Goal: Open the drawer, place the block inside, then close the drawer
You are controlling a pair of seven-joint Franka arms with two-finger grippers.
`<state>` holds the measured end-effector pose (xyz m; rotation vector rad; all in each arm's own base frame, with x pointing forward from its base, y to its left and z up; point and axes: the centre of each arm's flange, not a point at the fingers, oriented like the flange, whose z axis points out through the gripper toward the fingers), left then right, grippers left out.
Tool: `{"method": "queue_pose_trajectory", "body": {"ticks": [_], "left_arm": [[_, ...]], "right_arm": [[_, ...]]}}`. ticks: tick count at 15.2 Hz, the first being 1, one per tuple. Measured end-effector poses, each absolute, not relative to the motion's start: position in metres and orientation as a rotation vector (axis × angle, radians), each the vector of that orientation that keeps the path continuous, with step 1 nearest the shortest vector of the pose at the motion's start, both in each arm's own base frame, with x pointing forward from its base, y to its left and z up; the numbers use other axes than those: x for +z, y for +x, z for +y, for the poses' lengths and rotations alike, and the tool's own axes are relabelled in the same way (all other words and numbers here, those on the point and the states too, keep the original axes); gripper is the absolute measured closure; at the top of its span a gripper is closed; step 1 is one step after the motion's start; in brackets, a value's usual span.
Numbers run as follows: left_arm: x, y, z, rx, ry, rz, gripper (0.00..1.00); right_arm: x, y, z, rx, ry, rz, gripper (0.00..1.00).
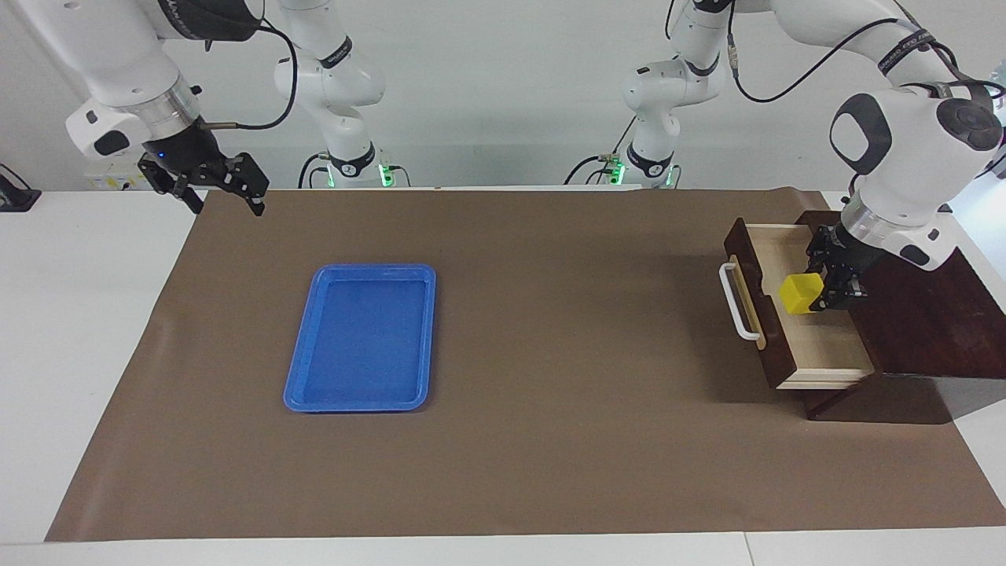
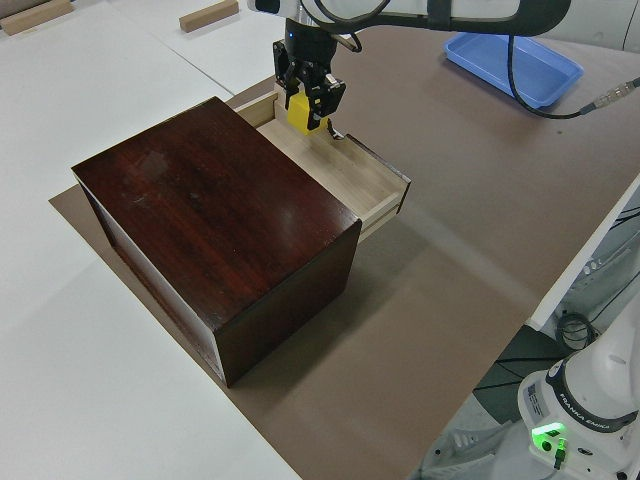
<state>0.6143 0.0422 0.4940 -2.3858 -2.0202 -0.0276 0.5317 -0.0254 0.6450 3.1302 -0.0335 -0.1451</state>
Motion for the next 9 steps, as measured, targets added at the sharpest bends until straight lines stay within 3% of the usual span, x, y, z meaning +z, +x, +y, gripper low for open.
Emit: {"method": "queue_pose_trajectory", "body": {"ticks": [3, 9], "left_arm": [[0.47, 0.609, 0.05, 0.0, -2.362, -2.039, 0.43], [0.445, 0.598, 0.048, 0.011, -2.338, -2.058, 0.43]], "right_arm": [[0.649, 0.514, -0.022, -0.241, 3.123, 0.01, 0.0], [0.62, 0.528, -0.034, -0.233, 3.124, -0.018, 0.0]]}}
